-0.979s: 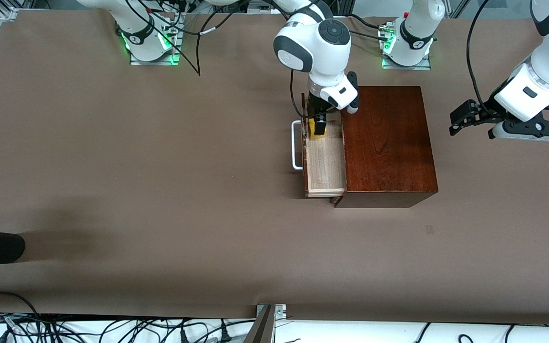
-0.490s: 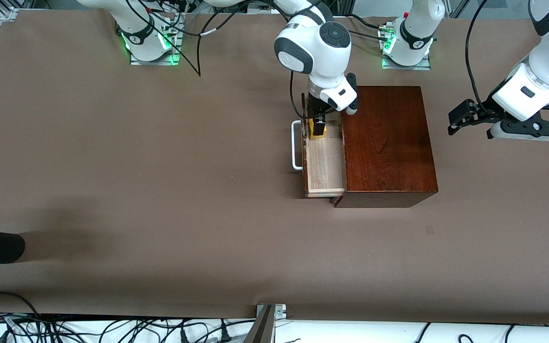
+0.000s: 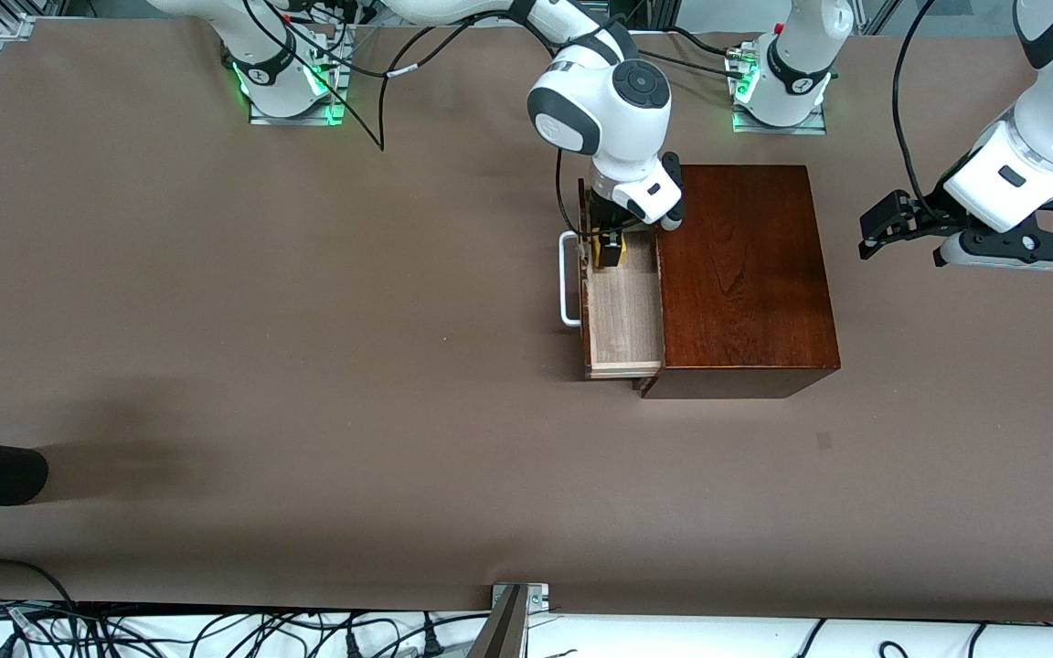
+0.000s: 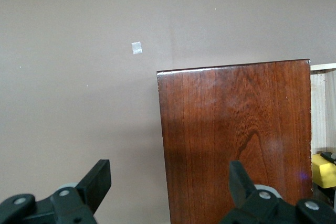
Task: Open drawer, take yellow block, close drawer
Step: 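Grasp the yellow cube and lift it out with the right gripper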
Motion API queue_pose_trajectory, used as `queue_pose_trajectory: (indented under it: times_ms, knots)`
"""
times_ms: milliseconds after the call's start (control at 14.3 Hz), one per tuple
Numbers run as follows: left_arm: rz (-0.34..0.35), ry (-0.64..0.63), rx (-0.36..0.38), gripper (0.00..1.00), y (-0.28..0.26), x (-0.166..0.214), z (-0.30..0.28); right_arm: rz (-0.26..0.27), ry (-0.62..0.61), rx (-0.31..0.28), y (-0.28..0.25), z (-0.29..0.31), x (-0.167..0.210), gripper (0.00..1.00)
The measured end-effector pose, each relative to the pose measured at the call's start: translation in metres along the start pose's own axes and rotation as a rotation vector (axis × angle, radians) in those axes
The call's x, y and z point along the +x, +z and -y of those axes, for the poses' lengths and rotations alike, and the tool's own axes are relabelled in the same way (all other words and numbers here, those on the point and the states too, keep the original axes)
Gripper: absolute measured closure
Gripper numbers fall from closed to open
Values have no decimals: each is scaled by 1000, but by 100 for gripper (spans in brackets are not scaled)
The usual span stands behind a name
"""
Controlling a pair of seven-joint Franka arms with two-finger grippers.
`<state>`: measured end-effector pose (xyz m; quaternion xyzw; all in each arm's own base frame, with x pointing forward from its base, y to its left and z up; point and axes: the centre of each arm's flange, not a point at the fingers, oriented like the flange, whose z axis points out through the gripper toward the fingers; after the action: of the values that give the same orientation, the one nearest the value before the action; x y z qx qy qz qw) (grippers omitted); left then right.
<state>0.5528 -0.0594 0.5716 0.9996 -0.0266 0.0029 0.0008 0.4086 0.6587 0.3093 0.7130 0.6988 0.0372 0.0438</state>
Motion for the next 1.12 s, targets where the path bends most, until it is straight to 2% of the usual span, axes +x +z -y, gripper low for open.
queue_pose_trajectory:
  times_ms: [70, 140, 350, 630, 770, 909, 1119]
  knots:
    - [0, 0, 0, 0, 0, 0, 0, -3, 2, -4, -2, -2, 0, 38]
    - [0, 0, 0, 0, 0, 0, 0, -5, 4, -8, -4, -4, 0, 45]
    - [0, 0, 0, 0, 0, 0, 0, 0, 11, -11, -21, -9, -1, 44]
    - [29, 18, 2, 0, -1, -4, -4, 6, 43, -20, -100, -26, -14, 44]
    - [69, 86, 2, 0, -5, -9, -14, -13, 88, -39, -154, -49, -39, 44]
    - [100, 209, -2, 0, -8, -12, -26, -24, 163, -44, -193, -85, -80, 44]
    - [125, 408, -14, 0, -2, -12, -47, 23, 312, -11, -214, -153, -165, 44]
